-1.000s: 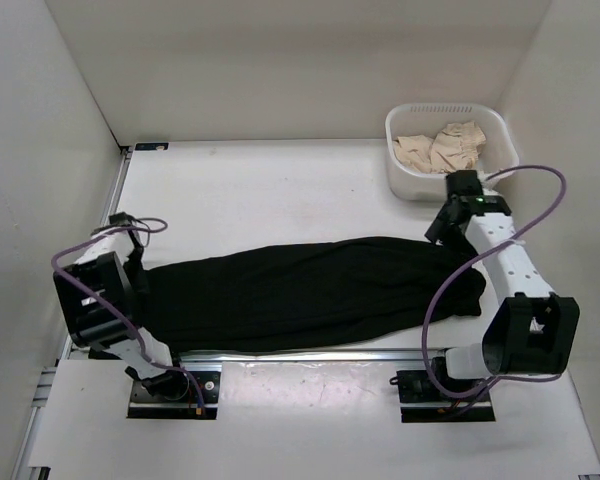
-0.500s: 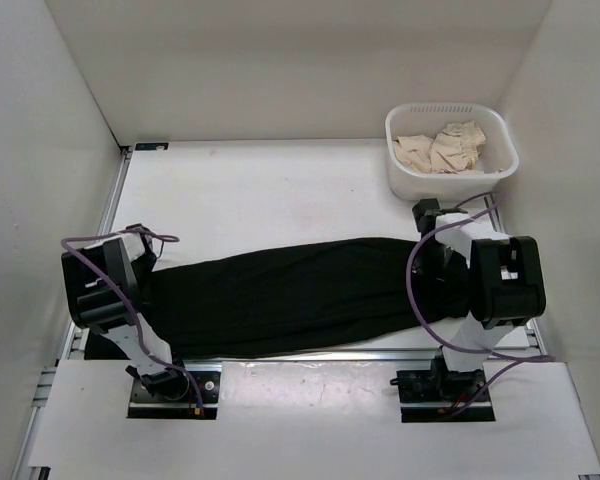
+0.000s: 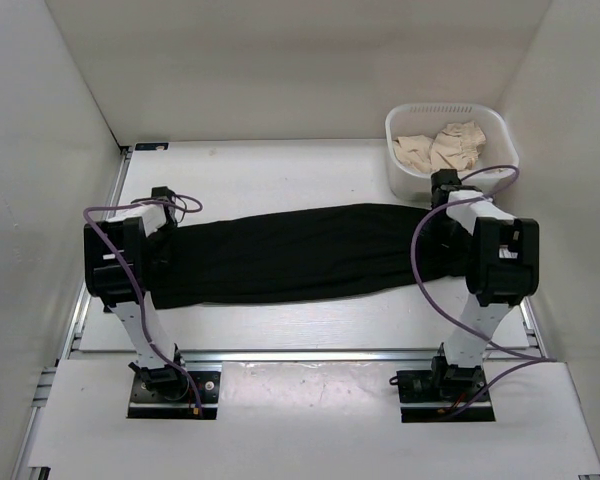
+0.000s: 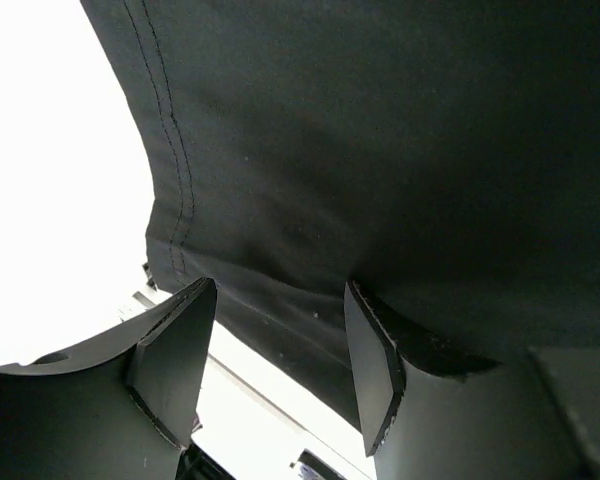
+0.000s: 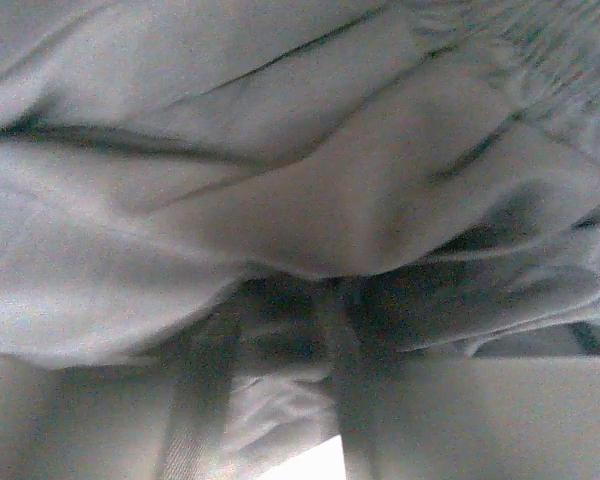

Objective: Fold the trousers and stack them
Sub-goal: Fold the trousers

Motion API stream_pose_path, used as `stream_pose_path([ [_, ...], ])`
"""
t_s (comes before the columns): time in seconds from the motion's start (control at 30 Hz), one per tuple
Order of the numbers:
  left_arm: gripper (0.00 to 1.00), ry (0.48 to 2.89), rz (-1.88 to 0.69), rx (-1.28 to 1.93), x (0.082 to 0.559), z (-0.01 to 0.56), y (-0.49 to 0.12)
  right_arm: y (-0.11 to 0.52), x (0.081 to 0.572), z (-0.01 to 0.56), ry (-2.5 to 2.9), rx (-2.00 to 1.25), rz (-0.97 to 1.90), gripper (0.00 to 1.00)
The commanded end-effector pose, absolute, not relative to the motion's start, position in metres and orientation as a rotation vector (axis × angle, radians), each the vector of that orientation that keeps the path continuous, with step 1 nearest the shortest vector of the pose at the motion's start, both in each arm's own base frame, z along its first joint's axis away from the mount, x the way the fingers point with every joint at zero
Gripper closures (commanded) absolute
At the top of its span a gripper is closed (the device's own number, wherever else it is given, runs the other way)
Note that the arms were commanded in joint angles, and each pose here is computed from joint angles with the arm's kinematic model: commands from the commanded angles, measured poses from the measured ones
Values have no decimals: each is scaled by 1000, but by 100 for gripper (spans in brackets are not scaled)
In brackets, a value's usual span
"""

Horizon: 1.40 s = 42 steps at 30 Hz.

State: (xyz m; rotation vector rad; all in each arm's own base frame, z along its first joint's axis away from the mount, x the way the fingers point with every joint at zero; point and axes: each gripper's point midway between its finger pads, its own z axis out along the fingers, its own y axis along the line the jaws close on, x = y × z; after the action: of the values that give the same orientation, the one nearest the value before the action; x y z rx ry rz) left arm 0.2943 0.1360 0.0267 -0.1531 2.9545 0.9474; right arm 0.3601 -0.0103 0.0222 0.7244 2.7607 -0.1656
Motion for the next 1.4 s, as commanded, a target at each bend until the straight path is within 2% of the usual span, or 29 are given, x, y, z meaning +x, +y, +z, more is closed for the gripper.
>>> stream_pose_path([
  [0.0, 34, 2944, 853, -212, 302, 10, 128, 0, 363, 49, 2708, 665, -12, 51],
  [0.03, 34, 2938, 831, -215, 303, 12, 126, -3, 357, 55, 2704, 677, -13, 30],
  [0.13, 33, 2961, 818, -207, 294, 8, 123, -14, 325, 78, 2664, 770, -43, 1],
  [0.23, 33, 2969, 791, -206, 291, 7, 120, -24, 297, 87, 2607, 931, -2, 1],
  [0.37, 33, 2968, 791, -206, 293, 9, 120, -35, 291, 66, 2528, 1164, 142, 1],
  [0.7, 33, 2968, 791, -206, 293, 9, 120, -65, 340, -16, 2411, 1378, 240, 1],
  [0.77, 33, 2969, 791, -206, 290, 10, 120, -61, 344, -27, 2414, 1372, 277, 17],
  [0.8, 33, 2966, 790, -193, 289, 11, 117, -60, 344, -27, 2416, 1370, 289, 43],
  [0.87, 33, 2975, 808, -189, 285, 9, 118, -60, 335, -28, 2460, 1406, 254, 83],
  [0.9, 33, 2965, 805, -178, 286, 12, 116, -62, 332, -26, 2473, 1419, 227, 97],
  [0.93, 33, 2973, 807, -175, 283, 10, 116, -67, 328, -28, 2481, 1446, 202, 100],
  [1.07, 33, 2965, 817, -127, 284, 12, 108, -86, 317, -12, 2410, 1476, 154, 100],
  [1.23, 33, 2969, 814, -27, 283, 11, 90, -111, 303, 65, 2340, 1281, -186, 100],
  [1.27, 33, 2962, 797, -16, 285, 12, 86, -125, 306, 96, 2281, 1203, -315, 100],
  [1.37, 33, 2967, 759, 15, 286, 10, 76, -94, 318, 137, 2288, 921, -409, 100],
])
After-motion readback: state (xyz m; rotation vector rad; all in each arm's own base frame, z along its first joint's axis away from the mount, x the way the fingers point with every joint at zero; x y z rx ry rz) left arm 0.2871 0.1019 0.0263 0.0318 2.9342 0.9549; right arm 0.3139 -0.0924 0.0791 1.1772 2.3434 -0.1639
